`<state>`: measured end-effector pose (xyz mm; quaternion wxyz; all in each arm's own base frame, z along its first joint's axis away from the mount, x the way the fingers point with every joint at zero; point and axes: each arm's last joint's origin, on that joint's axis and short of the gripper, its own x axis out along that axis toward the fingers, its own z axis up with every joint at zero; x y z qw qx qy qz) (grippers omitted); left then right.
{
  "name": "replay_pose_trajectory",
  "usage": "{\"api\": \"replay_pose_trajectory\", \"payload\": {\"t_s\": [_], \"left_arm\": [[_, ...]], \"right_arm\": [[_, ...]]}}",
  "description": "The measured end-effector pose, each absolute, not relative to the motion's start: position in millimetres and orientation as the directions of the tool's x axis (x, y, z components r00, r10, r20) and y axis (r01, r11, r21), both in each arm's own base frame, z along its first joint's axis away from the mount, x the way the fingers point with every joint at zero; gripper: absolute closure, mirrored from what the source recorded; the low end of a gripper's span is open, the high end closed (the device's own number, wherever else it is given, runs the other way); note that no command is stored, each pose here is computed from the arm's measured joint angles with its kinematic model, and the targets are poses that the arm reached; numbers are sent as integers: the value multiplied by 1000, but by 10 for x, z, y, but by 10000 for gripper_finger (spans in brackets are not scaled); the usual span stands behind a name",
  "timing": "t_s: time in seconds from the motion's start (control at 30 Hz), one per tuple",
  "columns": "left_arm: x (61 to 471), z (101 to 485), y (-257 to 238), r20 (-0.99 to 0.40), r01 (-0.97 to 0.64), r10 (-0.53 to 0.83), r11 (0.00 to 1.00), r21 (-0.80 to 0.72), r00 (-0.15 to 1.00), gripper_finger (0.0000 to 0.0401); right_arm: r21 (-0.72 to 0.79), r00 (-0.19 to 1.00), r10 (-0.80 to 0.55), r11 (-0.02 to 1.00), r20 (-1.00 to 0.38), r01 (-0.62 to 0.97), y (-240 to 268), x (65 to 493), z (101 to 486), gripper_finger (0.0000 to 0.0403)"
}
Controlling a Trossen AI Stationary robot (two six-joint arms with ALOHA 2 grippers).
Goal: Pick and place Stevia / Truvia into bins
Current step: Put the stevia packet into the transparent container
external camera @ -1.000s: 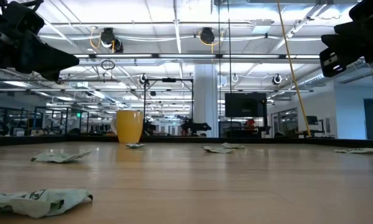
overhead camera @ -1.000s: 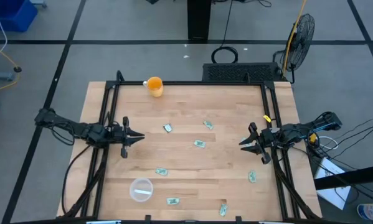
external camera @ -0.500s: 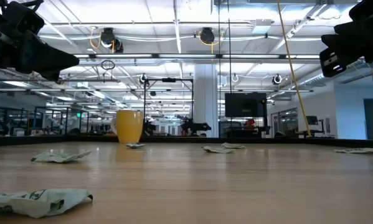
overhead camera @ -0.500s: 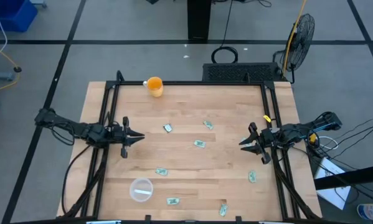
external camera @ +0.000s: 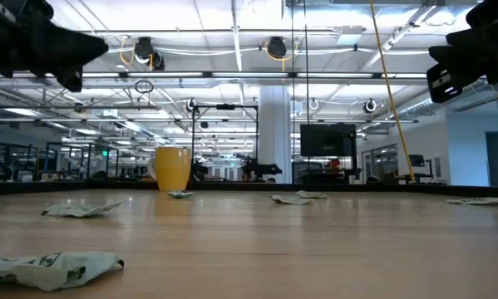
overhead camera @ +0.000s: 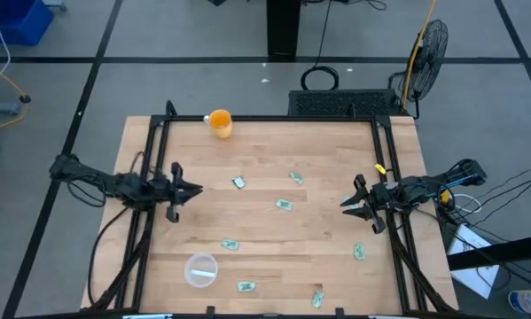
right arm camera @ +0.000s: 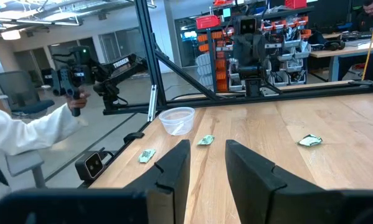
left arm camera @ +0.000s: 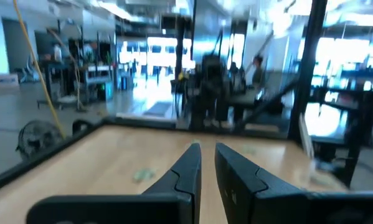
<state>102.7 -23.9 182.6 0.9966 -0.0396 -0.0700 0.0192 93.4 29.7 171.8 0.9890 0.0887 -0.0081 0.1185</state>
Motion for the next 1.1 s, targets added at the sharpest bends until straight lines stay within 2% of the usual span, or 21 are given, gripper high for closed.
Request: {"api": "replay_pose_trajectory", "payload": {"t_s": [0.2,0.4,0.63,0.83,0.93,1.1], "left_arm": [[996,1964,-212,269,-80,112,989,-127,957,350],[967,2041,-188,336,-169,174,985,-42,926,350],[950,2053,-141,322,-335,329,942,-39,888,350],[952,2044,-138,312,-355,343,935,-20,886,348],[958,2029,-139,300,-356,342,935,-9,891,335],[957,2032,-141,302,-349,337,937,-13,892,288]], "right_arm": [[173,972,233,956,37,-236,297,934,1718,307],[174,972,233,956,37,-236,296,934,1718,307],[173,972,233,956,37,-236,297,934,1718,307],[174,972,233,956,37,-236,297,934,1718,307],[174,972,233,956,37,-236,297,934,1718,307],[173,972,233,956,37,-236,297,934,1718,307]]}}
